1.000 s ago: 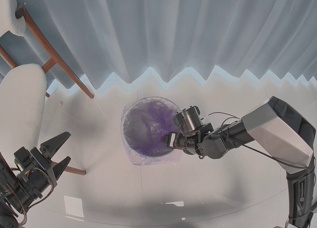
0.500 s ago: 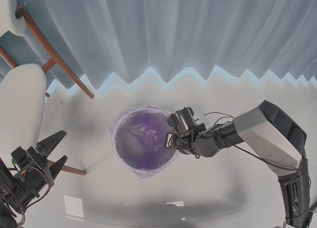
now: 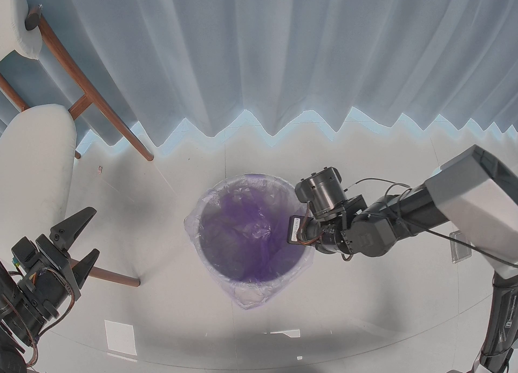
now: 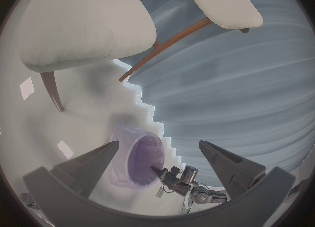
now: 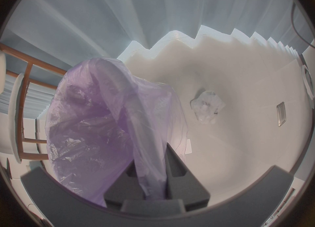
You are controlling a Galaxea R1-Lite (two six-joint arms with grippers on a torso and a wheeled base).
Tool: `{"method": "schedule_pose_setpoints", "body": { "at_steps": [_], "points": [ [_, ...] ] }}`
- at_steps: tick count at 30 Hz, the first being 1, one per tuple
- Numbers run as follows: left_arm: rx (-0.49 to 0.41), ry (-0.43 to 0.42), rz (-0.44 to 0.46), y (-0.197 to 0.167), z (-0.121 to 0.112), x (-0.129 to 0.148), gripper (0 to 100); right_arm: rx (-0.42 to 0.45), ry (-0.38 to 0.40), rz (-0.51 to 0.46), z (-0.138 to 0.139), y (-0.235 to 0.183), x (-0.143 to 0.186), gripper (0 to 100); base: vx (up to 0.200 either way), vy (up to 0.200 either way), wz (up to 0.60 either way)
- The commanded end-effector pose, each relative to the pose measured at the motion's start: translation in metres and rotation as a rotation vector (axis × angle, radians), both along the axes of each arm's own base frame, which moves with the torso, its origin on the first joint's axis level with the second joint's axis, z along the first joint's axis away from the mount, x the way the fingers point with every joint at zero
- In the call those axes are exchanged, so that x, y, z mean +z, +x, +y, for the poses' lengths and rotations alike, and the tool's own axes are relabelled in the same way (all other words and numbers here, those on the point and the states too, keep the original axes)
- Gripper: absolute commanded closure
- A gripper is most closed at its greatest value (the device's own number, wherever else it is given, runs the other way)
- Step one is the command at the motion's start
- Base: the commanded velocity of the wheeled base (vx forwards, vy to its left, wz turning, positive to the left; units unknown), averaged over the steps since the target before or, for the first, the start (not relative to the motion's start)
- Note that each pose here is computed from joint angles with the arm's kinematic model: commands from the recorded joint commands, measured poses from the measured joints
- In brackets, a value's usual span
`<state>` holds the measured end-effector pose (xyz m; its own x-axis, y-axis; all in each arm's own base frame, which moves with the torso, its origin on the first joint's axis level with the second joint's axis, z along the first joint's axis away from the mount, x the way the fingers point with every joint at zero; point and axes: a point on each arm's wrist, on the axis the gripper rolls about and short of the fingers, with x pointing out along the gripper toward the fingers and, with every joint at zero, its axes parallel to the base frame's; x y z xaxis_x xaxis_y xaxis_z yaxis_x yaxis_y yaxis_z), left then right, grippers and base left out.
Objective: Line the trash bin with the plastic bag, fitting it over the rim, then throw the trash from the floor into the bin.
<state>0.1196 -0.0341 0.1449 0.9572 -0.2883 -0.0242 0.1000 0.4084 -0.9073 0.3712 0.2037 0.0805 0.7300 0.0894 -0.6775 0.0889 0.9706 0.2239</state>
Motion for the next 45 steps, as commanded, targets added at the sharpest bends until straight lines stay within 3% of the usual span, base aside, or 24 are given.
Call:
{"method": "schedule_pose_setpoints", "body": {
  "at_steps": [1, 5, 10, 19, 26, 28, 31, 40, 45],
  "points": [
    [-0.013, 0.0, 0.005, -0.004, 0.0, -0.003, 0, 0.024, 0.021, -0.035, -0.018, -0.038, 0.039, 100, 0.0, 0.0, 0.0],
    [-0.06, -0.006, -0.012, -0.007, 0.001, -0.001, 0, 0.062, 0.035, -0.035, -0.025, -0.063, 0.042, 100, 0.0, 0.0, 0.0],
    [-0.174, -0.011, -0.03, -0.011, 0.0, 0.002, 0, 0.161, 0.015, -0.115, -0.039, -0.087, 0.05, 100, 0.0, 0.0, 0.0],
    [-0.313, -0.01, -0.024, -0.011, 0.0, 0.001, 0, 0.305, 0.1, -0.159, -0.067, -0.118, 0.07, 100, 0.0, 0.0, 0.0],
    [-0.318, -0.021, -0.018, 0.003, 0.012, 0.007, 0, 0.416, 0.036, -0.167, -0.092, -0.127, 0.063, 100, 0.0, 0.0, 0.0],
    [-0.34, -0.026, 0.014, 0.01, 0.018, 0.004, 0, 0.49, 0.02, -0.21, -0.099, -0.127, 0.056, 100, 0.0, 0.0, 0.0],
    [-0.365, -0.031, 0.034, 0.013, 0.02, 0.001, 0, 0.523, 0.017, -0.242, -0.101, -0.126, 0.052, 100, 0.0, 0.0, 0.0],
    [-0.686, -0.058, 0.101, 0.024, 0.014, -0.008, 0, 0.727, 0.043, -0.352, -0.094, -0.118, 0.039, 100, 0.0, 0.0, 0.0],
    [-0.758, -0.071, 0.134, 0.038, 0.011, -0.012, 0, 0.782, 0.08, -0.381, -0.094, -0.12, 0.038, 100, 0.0, 0.0, 0.0]
  ]
}}
